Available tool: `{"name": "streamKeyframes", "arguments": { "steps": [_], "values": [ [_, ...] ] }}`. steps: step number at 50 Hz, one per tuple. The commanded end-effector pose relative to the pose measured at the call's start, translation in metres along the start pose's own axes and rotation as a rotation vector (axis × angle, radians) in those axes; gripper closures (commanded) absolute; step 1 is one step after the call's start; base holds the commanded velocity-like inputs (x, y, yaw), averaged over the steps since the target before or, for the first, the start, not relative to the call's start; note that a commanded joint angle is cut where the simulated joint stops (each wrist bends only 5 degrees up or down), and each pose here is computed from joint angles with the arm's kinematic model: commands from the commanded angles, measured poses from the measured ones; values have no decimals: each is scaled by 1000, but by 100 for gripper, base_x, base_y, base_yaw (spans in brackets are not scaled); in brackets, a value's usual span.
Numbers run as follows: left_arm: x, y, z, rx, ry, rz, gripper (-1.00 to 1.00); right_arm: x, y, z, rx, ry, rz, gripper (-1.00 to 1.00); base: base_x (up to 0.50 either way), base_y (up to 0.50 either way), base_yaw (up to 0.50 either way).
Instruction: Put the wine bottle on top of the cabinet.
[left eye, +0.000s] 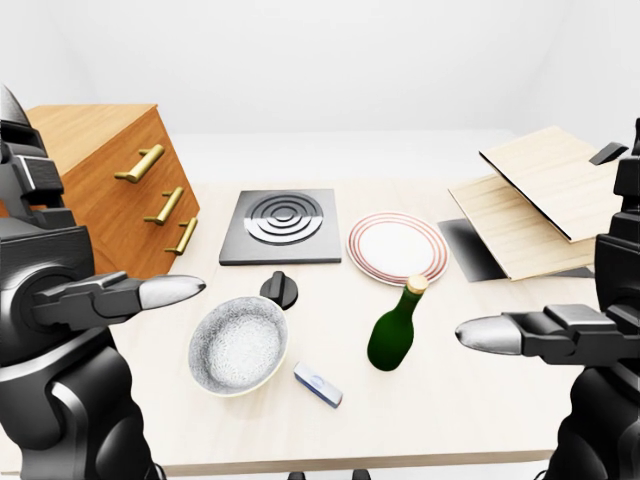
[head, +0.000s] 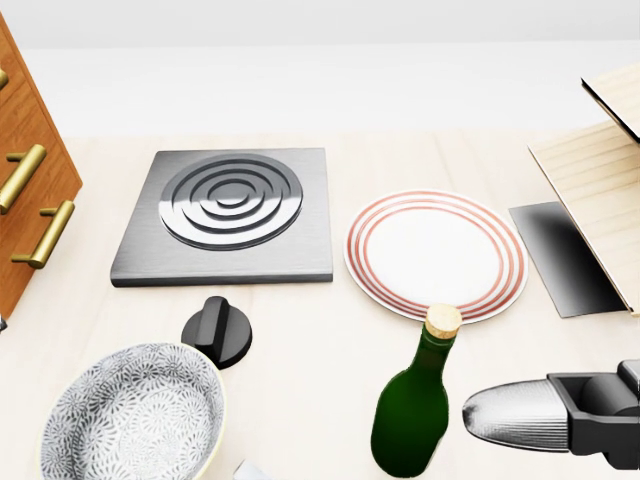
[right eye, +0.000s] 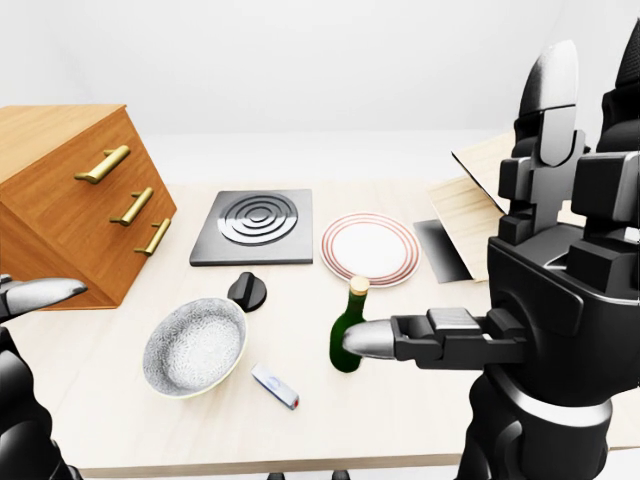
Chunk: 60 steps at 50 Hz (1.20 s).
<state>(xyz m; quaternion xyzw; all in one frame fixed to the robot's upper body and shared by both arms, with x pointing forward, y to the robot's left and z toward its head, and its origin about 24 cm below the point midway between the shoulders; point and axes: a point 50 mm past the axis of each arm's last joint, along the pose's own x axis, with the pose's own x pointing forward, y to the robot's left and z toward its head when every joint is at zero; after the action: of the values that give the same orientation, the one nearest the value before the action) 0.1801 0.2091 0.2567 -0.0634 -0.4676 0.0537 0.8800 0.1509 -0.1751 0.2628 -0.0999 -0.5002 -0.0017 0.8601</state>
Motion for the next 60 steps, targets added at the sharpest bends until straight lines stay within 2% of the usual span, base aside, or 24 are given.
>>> {"name": "streamKeyframes", "arguments": {
  "steps": [1, 4, 10, 20, 25, 30, 44, 52, 56, 60],
  "values": [
    [1, 1, 2, -3, -5, 6, -100, 0, -3, 4, 3, -15, -15, -100, 0, 0, 0],
    [0, 0, 1, -3, -2, 6, -100, -1, 4, 2, -77, 4, 44, -100, 0, 0, 0],
    [1, 0, -2, -2, 9, 9, -100, -1, 8, 0, -147, 17, 79, -100, 0, 45, 0],
    [-3, 1, -8, 13, 42, 5, -100, -4, 9, -2, -167, 46, 85, -100, 0, 50, 0],
    [-3, 1, -9, 12, 44, 7, -100, -3, 7, -1, -126, 31, 48, -100, 0, 9, 0],
    [-4, 1, -11, 16, 57, 3, -100, -4, 7, -1, -116, 37, 66, -100, 0, 0, 0],
    [-5, 0, -13, 20, 66, -2, -100, -7, 5, -5, -97, 63, 57, -100, 47, 13, 0],
    [-5, 0, -15, 21, 73, 1, -100, -7, -1, -2, -53, 44, 22, -100, 0, 0, 0],
    [-6, 1, -17, 24, 83, 1, -100, -13, -9, -3, -11, 76, -7, -100, 0, 0, 0],
    [-6, 3, -19, 31, 91, 4, -100, -22, -21, -4, 64, 158, -54, -100, 0, 0, 0]
  ]
}}
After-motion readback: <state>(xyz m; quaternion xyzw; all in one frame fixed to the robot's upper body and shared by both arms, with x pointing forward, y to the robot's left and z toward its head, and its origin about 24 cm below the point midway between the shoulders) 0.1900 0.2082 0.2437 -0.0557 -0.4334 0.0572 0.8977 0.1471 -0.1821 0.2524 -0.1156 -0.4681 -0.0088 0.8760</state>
